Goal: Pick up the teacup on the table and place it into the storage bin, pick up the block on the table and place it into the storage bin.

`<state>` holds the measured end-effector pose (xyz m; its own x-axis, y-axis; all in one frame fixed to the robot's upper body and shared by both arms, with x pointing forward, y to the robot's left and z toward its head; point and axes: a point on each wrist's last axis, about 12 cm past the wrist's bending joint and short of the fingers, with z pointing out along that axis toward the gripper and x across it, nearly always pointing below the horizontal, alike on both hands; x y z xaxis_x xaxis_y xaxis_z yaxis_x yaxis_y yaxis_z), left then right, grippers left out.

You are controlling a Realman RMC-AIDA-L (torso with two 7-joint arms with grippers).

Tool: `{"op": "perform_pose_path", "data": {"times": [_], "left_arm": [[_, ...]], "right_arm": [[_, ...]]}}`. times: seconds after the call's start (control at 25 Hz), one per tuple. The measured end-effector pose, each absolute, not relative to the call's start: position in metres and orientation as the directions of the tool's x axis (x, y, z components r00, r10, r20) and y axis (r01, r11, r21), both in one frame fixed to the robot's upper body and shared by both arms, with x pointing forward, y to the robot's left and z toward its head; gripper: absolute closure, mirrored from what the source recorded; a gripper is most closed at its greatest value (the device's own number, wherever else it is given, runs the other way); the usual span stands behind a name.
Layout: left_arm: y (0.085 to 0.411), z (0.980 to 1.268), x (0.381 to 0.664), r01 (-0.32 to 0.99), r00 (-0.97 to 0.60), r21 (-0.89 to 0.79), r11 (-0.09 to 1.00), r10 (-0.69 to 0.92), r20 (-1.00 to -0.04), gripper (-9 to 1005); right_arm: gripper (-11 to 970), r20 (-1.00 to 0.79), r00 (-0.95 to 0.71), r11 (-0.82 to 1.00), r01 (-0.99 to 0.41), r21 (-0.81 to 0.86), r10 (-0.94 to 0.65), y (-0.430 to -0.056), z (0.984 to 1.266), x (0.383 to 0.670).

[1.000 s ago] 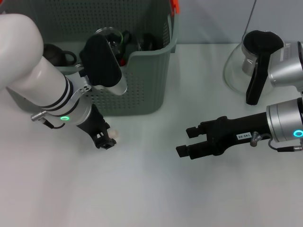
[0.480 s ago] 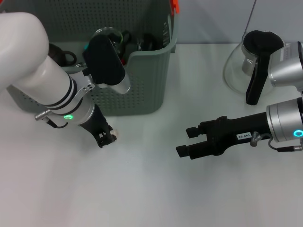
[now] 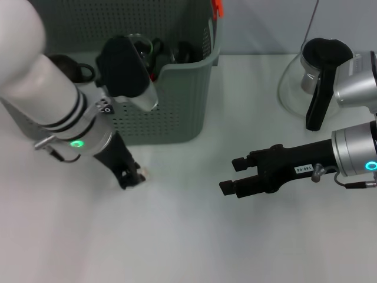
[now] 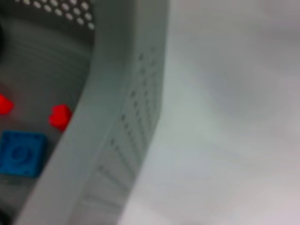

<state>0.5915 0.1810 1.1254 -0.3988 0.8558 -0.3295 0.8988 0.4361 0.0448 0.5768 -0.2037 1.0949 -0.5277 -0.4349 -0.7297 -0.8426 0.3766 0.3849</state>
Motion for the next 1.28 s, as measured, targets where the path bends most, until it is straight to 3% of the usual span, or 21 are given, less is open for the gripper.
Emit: {"op": "perform_pose_path", "data": {"times": [0.24, 0.48, 0.68, 0.88, 1.12, 1.28], "left_arm": [[0.185, 1.159, 0.554, 0.927, -0.374, -0.143, 0.346, 0.846, -0.381, 806], [0.211, 1.22, 0.551, 0.929, -0.37, -0.259, 0.264, 0.677, -0.636, 807], [0.267, 1.259, 0.584, 0.879, -0.417, -0.212, 0.428, 0.471, -0.777, 806], [0.309, 1.264, 0.627, 0.72, -0.493, -0.138, 0.68, 0.362, -0.792, 804], [0.307, 1.243, 0.652, 0.581, -0.523, -0.007, 0.814, 0.366, -0.77, 801], [0.298, 1.235, 0.654, 0.563, -0.517, 0.022, 0.826, 0.373, -0.77, 646]], "right_arm": [[140, -0.732, -0.527, 0.38, -0.842, 0.382, -0.432, -0.206, 1.096, 0.578], [140, -0.735, -0.523, 0.378, -0.845, 0.379, -0.431, -0.207, 1.096, 0.578], [140, -0.735, -0.522, 0.374, -0.846, 0.38, -0.432, -0.207, 1.096, 0.577], [140, -0.732, -0.523, 0.369, -0.846, 0.385, -0.436, -0.206, 1.095, 0.576], [139, -0.732, -0.524, 0.366, -0.846, 0.387, -0.435, -0.205, 1.095, 0.575], [139, -0.733, -0.522, 0.363, -0.847, 0.388, -0.436, -0.204, 1.096, 0.576]]}}
